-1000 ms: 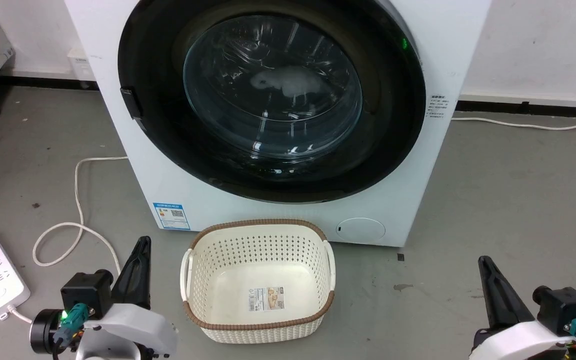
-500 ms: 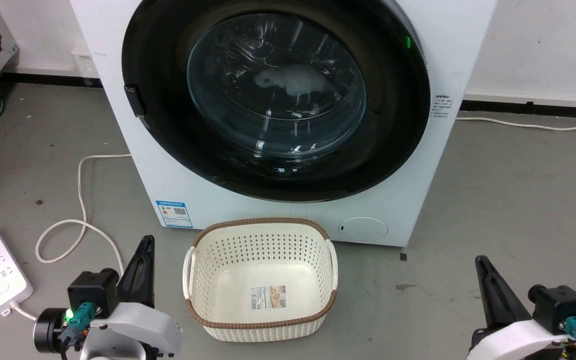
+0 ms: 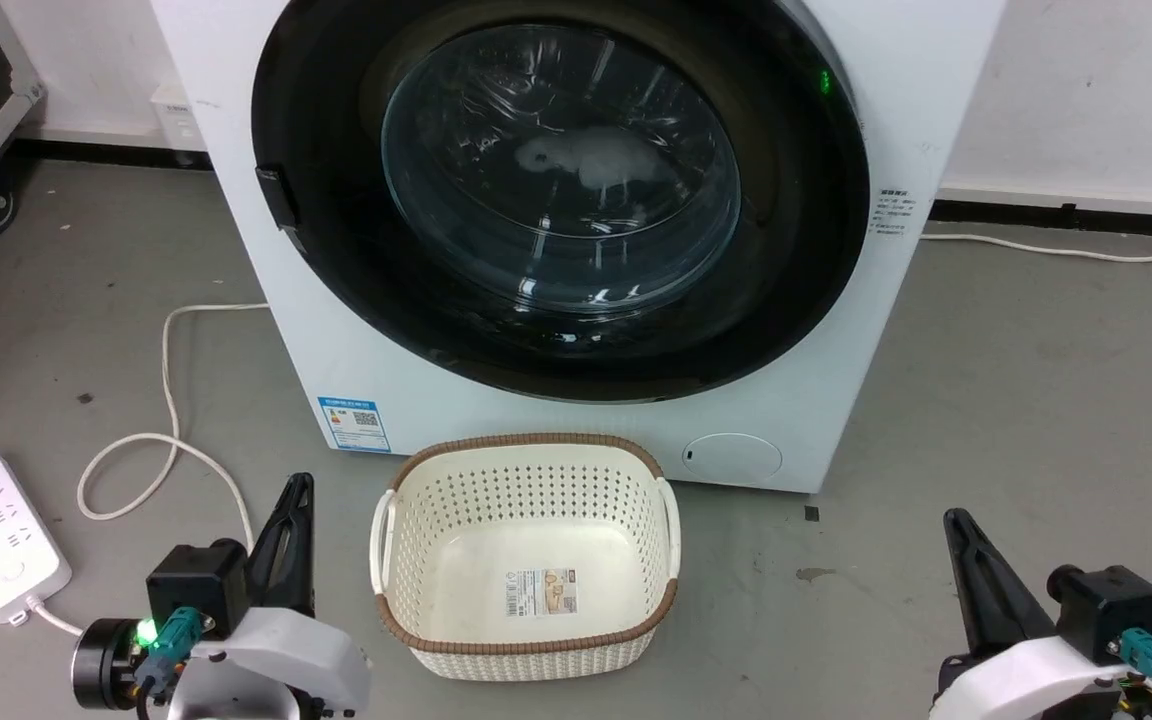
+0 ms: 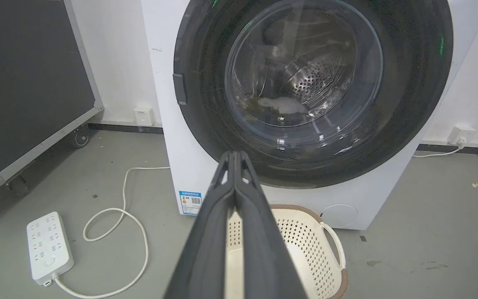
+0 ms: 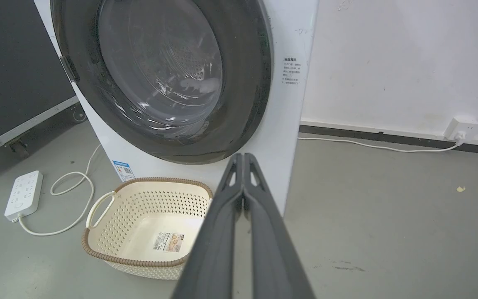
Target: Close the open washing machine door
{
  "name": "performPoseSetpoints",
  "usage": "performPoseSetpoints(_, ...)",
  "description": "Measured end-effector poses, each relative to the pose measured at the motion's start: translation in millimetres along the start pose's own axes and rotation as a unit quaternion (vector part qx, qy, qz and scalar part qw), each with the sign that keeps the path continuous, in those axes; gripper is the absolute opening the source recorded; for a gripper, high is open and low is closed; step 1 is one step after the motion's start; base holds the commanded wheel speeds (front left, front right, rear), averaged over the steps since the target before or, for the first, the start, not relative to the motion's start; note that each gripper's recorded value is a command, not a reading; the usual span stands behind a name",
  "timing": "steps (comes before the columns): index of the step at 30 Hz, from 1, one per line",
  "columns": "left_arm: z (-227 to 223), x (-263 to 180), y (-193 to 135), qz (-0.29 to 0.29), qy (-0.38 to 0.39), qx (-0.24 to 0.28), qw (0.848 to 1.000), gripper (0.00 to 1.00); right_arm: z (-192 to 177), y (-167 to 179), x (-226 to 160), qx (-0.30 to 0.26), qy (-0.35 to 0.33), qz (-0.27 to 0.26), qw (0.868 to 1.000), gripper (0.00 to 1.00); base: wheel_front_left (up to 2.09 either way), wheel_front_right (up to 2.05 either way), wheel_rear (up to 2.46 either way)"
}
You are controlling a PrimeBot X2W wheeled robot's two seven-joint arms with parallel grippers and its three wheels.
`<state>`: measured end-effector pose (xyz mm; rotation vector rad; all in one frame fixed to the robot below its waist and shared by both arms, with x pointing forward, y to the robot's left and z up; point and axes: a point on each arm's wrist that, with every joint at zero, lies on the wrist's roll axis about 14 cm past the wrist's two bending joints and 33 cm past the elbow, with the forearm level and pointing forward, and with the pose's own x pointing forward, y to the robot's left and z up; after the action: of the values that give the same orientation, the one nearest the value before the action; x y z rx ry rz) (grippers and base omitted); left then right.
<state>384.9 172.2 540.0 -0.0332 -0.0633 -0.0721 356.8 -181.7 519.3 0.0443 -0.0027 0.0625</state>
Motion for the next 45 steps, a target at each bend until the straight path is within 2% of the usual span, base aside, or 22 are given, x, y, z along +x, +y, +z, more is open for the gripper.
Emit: performPoseSetpoints(45,-6.1,-8.4,3.5,0.028,0.021,0.032,0.999,0.0,0.3,17.3,11.1,-0.036,0.012,0.028,0.999,0.0,0.0,0.0,0.0)
